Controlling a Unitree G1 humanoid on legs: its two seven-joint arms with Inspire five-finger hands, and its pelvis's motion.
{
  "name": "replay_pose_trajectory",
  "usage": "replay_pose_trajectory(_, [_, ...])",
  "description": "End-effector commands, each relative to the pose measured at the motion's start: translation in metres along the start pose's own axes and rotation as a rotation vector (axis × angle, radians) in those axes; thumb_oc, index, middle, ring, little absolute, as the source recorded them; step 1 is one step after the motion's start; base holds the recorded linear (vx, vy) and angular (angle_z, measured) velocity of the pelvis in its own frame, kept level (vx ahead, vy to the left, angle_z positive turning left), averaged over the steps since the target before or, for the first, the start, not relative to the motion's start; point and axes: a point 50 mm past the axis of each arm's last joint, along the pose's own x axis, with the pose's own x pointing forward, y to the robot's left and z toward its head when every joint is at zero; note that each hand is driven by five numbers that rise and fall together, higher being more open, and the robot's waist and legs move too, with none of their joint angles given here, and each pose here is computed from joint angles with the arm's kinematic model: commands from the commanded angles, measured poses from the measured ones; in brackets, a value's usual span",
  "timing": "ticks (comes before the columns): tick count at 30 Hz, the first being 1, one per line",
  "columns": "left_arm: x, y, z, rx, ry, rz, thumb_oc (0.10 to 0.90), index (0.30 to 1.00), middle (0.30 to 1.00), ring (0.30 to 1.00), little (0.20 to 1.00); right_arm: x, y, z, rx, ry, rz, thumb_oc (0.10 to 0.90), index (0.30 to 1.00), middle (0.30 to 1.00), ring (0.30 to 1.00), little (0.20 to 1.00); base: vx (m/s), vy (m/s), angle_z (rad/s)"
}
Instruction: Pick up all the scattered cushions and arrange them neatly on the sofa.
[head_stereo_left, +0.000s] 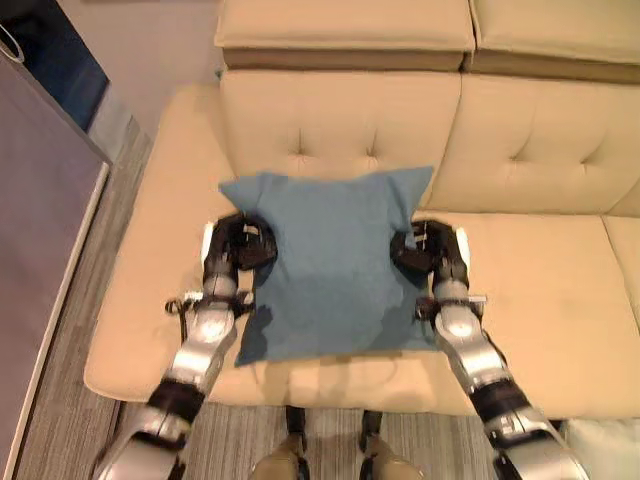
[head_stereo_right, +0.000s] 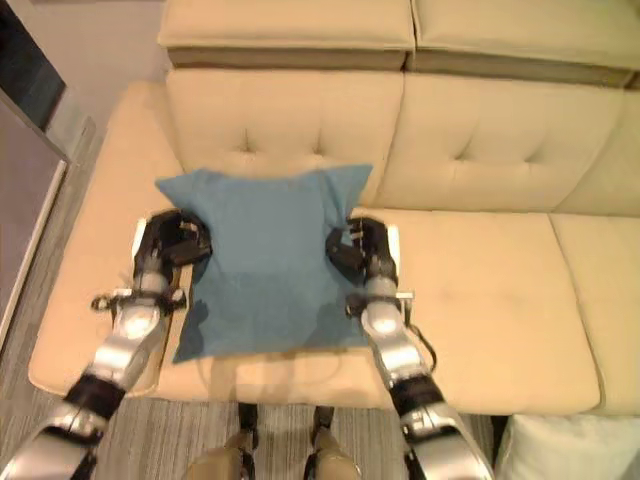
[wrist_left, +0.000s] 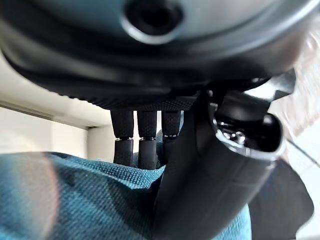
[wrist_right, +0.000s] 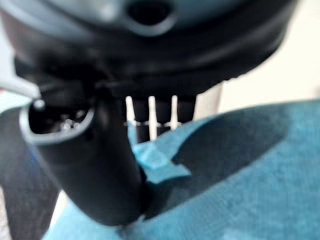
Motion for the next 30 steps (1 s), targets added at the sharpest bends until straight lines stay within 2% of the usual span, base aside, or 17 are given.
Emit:
replay_pose_trajectory(1, [0.021,-0.041,0.106,-0.06,-0.484,-0.111,0.4,0.3,0.3,0.3,0.3,0.007,0.032,0.116,0.126,-0.531,0.063,0.4,0.3,0.3,0.3,0.3,-0.05,0.012,-0.03])
replay_pose_trajectory(9, [0.054,-0.05,0.183,0.161,-0.692,-0.051,0.4,0.3,0.3,0.3,0.3,0.034,0.023,0.194,0.04,-0.744,-0.11,0.4,0.3,0.3,0.3,0.3,0.0,0.001,-0.02])
replay_pose_trajectory(18, [0.073,-0.045,0.232,0.137,-0.734,0.094,0.4,0.3,0.3,0.3,0.3,0.05,0.006,0.249,-0.052,-0.841,-0.296,0.4,0.3,0.3,0.3,0.3,-0.02,-0.002,-0.01])
replay_pose_trajectory(21, [0.078,-0.032,0.248,0.147,-0.74,0.137,0.4,0.3,0.3,0.3,0.3,0.052,0.004,0.263,-0.075,-0.856,-0.319,0.4,0.3,0.3,0.3,0.3,-0.02,0.007,0.04])
replay_pose_trajectory(25, [0.08,-0.011,0.28,0.261,-0.813,0.172,0.4,0.3,0.3,0.3,0.3,0.06,-0.008,0.272,-0.175,-0.853,-0.344,0.4,0.3,0.3,0.3,0.3,-0.01,0.021,0.19])
replay_pose_trajectory(28, [0.081,-0.007,0.283,0.276,-0.809,0.182,0.4,0.3,0.3,0.3,0.3,0.064,-0.012,0.271,-0.195,-0.828,-0.35,0.4,0.3,0.3,0.3,0.3,-0.02,0.02,-0.37])
replay_pose_trajectory(30, [0.087,-0.002,0.282,0.277,-0.75,0.17,0.4,0.3,0.3,0.3,0.3,0.074,-0.012,0.262,-0.25,-0.745,-0.324,0.4,0.3,0.3,0.3,0.3,-0.04,0.014,0.01])
